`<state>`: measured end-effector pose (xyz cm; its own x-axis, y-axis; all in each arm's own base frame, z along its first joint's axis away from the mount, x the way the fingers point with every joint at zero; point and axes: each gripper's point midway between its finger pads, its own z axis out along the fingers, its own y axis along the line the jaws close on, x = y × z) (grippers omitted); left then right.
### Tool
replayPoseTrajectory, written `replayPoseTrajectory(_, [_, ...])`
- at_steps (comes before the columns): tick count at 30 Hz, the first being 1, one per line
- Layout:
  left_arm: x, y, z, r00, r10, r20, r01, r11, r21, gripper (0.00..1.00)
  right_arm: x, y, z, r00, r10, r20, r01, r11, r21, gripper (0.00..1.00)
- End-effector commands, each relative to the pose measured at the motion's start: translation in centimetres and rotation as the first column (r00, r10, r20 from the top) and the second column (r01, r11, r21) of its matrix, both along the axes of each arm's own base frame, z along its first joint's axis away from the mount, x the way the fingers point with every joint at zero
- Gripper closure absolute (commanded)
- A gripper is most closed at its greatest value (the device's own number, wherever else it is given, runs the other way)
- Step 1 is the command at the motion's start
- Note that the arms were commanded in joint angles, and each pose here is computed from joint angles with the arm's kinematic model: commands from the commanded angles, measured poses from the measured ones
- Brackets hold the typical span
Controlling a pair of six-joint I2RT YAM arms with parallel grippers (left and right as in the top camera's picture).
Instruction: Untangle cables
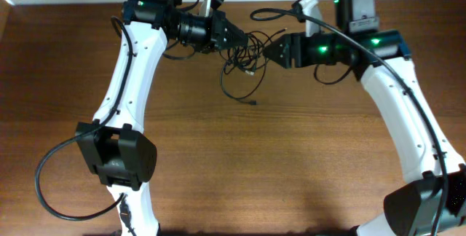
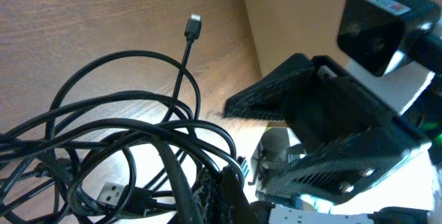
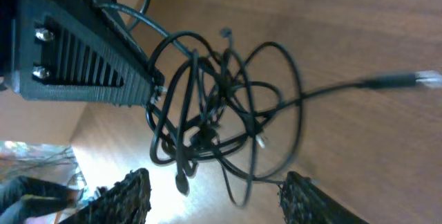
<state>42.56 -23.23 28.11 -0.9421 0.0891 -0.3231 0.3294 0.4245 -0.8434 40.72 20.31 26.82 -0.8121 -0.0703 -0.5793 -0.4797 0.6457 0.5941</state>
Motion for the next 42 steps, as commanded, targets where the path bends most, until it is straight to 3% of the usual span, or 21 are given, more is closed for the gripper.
replayPoseTrajectory(1, [-0.7,-0.1,1.5,1.000,-0.025,0.010,0.026,0.998,-0.052,1.00,1.1,1.6,-0.2,0.994,-0.106,-0.040,0.106,0.994,-0.013,0.55])
replayPoseTrajectory(4, [-0.7,-0.1,1.5,1.000,-0.026,0.010,0.026,0.998,-0.052,1.00,1.0,4.0,-1.1,0.992,-0.125,-0.023,0.124,0.990,-0.067,0.64])
replayPoseTrajectory(6, [-0.7,-0.1,1.5,1.000,-0.026,0.011,0.026,0.998,-0.052,1.00,0.9,5.3,-2.2,0.989,-0.146,-0.025,0.143,0.984,-0.110,0.78])
replayPoseTrajectory(7, [-0.6,-0.1,1.5,0.999,-0.026,0.018,0.027,0.999,-0.047,1.00,1.2,4.8,-2.4,0.982,-0.188,-0.034,0.182,0.975,-0.124,0.94])
replayPoseTrajectory(8, [-0.3,0.1,1.1,1.000,-0.012,0.022,0.013,1.000,-0.025,1.00,1.3,4.4,-2.6,0.978,-0.202,-0.040,0.196,0.972,-0.131,0.96])
replayPoseTrajectory(11, [1.9,3.1,-2.0,0.992,0.115,0.056,-0.123,0.975,0.187,1.00,1.7,0.8,-4.6,0.934,-0.350,-0.072,0.321,0.910,-0.261,0.96])
replayPoseTrajectory(14, [3.1,9.3,-7.0,0.956,0.270,0.117,-0.287,0.770,0.570,0.98,0.2,-3.0,-7.1,0.878,-0.470,-0.092,0.386,0.809,-0.444,0.96])
replayPoseTrajectory(15, [3.0,10.4,-7.5,0.949,0.286,0.133,-0.304,0.717,0.627,0.96,-0.2,-3.6,-7.5,0.869,-0.486,-0.095,0.389,0.789,-0.476,0.96])
replayPoseTrajectory(17, [2.8,11.2,-8.0,0.946,0.293,0.139,-0.308,0.676,0.670,0.92,-0.8,-4.2,-7.9,0.859,-0.501,-0.105,0.386,0.769,-0.509,0.96])
replayPoseTrajectory(18, [2.6,11.4,-8.1,0.947,0.290,0.138,-0.303,0.664,0.683,0.86,-1.1,-4.7,-8.1,0.846,-0.522,-0.112,0.395,0.753,-0.526,0.96])
replayPoseTrajectory(19, [2.3,11.5,-8.3,0.952,0.275,0.132,-0.288,0.665,0.690,0.73,-1.3,-4.7,-8.3,0.845,-0.522,-0.119,0.389,0.752,-0.533,0.96])
replayPoseTrajectory(20, [2.2,11.5,-8.3,0.953,0.272,0.129,-0.284,0.664,0.691,0.69,-1.4,-4.7,-8.3,0.845,-0.522,-0.121,0.387,0.751,-0.535,0.96])
replayPoseTrajectory(22, [2.3,11.9,-8.4,0.958,0.244,0.150,-0.276,0.647,0.711,0.71,-1.6,-5.9,-8.6,0.830,-0.546,-0.112,0.397,0.720,-0.570,0.96])
replayPoseTrajectory(24, [2.7,13.9,-8.8,0.945,0.262,0.194,-0.312,0.550,0.775,0.76,-2.1,-8.4,-9.0,0.794,-0.593,-0.131,0.407,0.679,-0.611,0.96])
replayPoseTrajectory(25, [2.8,14.2,-8.9,0.943,0.265,0.200,-0.316,0.537,0.782,0.77,-2.5,-10.6,-9.3,0.758,-0.633,-0.157,0.414,0.654,-0.633,0.96])
replayPoseTrajectory(26, [2.8,14.1,-8.8,0.944,0.262,0.199,-0.314,0.541,0.780,0.77,-2.6,-11.4,-9.4,0.759,-0.628,-0.169,0.402,0.657,-0.638,0.96])
replayPoseTrajectory(29, [2.5,11.3,-10.4,0.962,0.226,0.152,-0.264,0.631,0.729,0.62,-4.3,-12.2,-9.9,0.763,-0.610,-0.212,0.334,0.653,-0.679,0.96])
replayPoseTrajectory(30, [2.4,8.9,-11.9,0.973,0.191,0.127,-0.225,0.698,0.680,0.57,-4.7,-12.2,-10.0,0.767,-0.601,-0.223,0.314,0.656,-0.686,0.96])
replayPoseTrajectory(33, [2.0,3.0,-15.9,0.986,0.122,0.113,-0.165,0.811,0.561,0.50,-4.7,-12.2,-10.0,0.767,-0.602,-0.224,0.314,0.656,-0.687,0.96])
replayPoseTrajectory(37, [0.2,-1.8,-19.9,0.963,0.270,0.006,-0.234,0.826,0.513,0.47,-4.8,-12.1,-10.0,0.768,-0.600,-0.224,0.313,0.656,-0.687,0.96])
replayPoseTrajectory(42, [-1.9,-4.2,-21.8,0.973,0.231,-0.014,-0.183,0.806,0.563,0.46,-4.8,-12.1,-10.0,0.768,-0.601,-0.224,0.313,0.656,-0.687,0.96])
